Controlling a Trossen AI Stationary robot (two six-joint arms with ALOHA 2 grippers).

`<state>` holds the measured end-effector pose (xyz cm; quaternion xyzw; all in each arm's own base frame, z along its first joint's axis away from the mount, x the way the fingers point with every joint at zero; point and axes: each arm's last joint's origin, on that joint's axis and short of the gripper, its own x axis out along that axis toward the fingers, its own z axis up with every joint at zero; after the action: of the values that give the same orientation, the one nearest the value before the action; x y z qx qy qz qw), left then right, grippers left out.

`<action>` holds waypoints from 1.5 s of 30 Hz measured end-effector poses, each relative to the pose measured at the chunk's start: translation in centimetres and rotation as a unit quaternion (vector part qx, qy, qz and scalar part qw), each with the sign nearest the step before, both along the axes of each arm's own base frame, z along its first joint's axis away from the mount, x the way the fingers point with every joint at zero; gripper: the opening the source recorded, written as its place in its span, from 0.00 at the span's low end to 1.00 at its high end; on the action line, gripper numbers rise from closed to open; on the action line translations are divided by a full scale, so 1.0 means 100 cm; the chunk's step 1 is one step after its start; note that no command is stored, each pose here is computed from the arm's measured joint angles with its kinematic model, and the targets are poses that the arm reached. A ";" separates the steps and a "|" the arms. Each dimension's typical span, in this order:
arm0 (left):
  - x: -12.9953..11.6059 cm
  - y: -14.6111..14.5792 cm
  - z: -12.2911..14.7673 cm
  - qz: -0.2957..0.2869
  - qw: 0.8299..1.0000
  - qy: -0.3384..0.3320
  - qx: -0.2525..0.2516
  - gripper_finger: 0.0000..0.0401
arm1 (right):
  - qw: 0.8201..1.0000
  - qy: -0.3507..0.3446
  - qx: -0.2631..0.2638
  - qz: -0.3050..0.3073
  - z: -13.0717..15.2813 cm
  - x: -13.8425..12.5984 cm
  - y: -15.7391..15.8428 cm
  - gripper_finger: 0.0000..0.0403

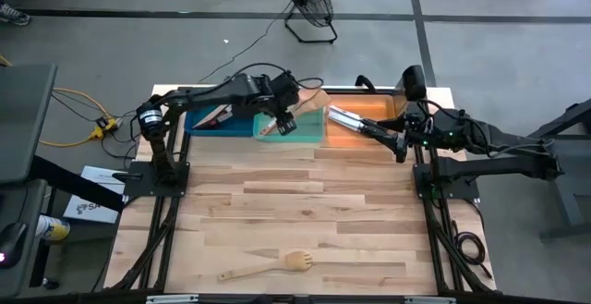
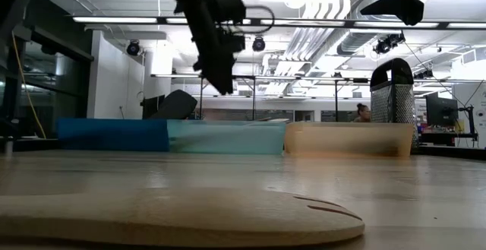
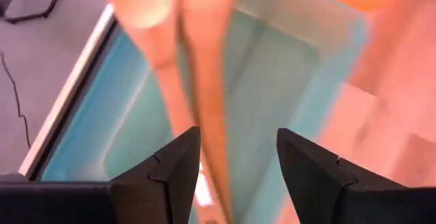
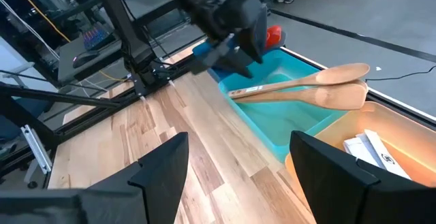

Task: Pick & Place Kitchen Items
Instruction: Put the serving spoon into the green bin

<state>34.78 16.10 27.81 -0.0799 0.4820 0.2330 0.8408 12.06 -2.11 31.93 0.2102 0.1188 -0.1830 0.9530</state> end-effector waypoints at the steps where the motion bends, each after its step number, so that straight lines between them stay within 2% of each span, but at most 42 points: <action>1: 0.001 -0.006 0.004 -0.008 1.000 0.002 -0.001 0.47 | 1.000 0.000 0.000 0.000 0.000 0.000 0.000 0.62; 8: 0.000 -0.054 0.024 -0.056 0.998 0.012 -0.012 0.47 | 1.000 0.000 0.000 0.002 0.000 0.000 0.000 0.62; 16: -0.003 -0.112 0.020 -0.095 0.991 0.071 -0.062 0.47 | 1.000 0.000 0.003 0.013 0.000 0.000 0.001 0.62; 26: -0.001 -0.189 0.020 -0.069 0.990 0.055 -0.110 0.47 | 1.000 0.000 0.003 0.012 0.000 0.000 0.001 0.62; 31: -0.003 -0.225 0.021 -0.069 0.991 0.035 -0.113 0.47 | 1.000 0.000 0.003 0.012 0.000 0.000 0.001 0.62; 37: -0.009 -0.255 0.021 -0.068 0.992 0.022 -0.100 0.47 | 1.000 0.000 0.003 0.012 0.000 0.000 0.001 0.62; 45: -0.023 -0.293 0.014 -0.082 0.990 0.024 -0.112 0.47 | 1.000 0.000 0.003 0.012 0.000 0.000 0.001 0.62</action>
<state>32.50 -13.21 29.25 -0.1283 0.5301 0.1099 0.8310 12.08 -2.04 31.93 0.2116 0.1215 -0.1707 0.9546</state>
